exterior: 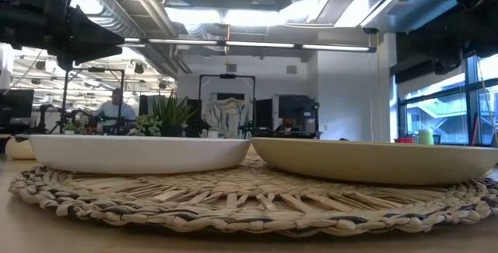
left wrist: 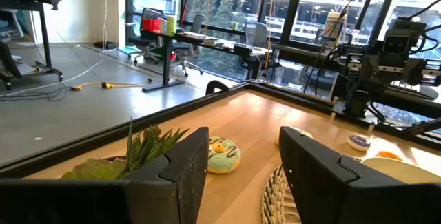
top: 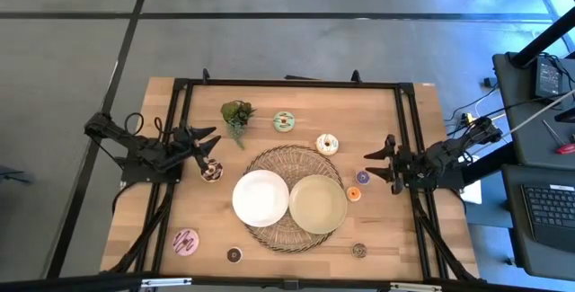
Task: Pick & Place donuts
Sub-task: Put the small purple donut on the brown plate
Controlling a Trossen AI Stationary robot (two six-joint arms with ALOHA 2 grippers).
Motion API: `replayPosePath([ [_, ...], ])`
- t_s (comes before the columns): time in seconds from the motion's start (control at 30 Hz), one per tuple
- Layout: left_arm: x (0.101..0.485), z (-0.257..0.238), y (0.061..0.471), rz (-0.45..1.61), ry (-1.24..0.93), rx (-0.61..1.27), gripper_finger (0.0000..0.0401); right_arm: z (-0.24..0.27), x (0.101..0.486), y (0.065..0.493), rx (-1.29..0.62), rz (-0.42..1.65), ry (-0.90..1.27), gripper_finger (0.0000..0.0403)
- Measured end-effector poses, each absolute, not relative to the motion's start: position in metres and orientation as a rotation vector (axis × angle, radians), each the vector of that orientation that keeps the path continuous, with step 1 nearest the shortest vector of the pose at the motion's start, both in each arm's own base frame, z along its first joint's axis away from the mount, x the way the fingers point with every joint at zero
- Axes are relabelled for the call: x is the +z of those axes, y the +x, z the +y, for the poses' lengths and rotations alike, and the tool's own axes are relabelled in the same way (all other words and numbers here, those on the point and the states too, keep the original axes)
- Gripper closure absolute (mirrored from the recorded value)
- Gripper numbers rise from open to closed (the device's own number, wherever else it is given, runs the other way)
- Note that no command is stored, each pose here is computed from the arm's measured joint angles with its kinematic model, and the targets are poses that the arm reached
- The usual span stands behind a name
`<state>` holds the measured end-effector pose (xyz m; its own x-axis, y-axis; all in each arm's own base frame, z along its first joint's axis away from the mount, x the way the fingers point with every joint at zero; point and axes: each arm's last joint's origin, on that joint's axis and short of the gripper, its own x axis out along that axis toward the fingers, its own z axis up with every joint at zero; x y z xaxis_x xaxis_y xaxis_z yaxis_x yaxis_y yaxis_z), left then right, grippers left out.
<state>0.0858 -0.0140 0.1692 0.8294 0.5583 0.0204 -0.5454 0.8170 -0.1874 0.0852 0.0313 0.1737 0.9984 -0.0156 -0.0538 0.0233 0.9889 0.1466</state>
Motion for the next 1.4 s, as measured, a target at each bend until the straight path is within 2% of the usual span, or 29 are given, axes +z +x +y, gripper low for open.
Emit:
replayPosePath([
  [0.57,0.169,-0.014,0.086,-0.075,-0.176,0.589,0.0226,0.034,0.174,0.085,0.062,0.069,0.311,0.0205],
  [0.87,0.169,-0.014,0.086,-0.075,-0.177,0.590,0.0227,0.035,0.173,0.085,0.083,0.076,0.364,0.0188],
  [1.03,0.170,-0.011,0.083,-0.082,-0.165,0.719,0.0226,0.036,0.171,0.087,0.068,0.109,0.455,0.0191],
  [1.4,0.170,-0.010,0.083,-0.085,-0.166,0.754,0.0227,0.032,0.154,0.100,-0.228,0.227,0.474,0.0250],
])
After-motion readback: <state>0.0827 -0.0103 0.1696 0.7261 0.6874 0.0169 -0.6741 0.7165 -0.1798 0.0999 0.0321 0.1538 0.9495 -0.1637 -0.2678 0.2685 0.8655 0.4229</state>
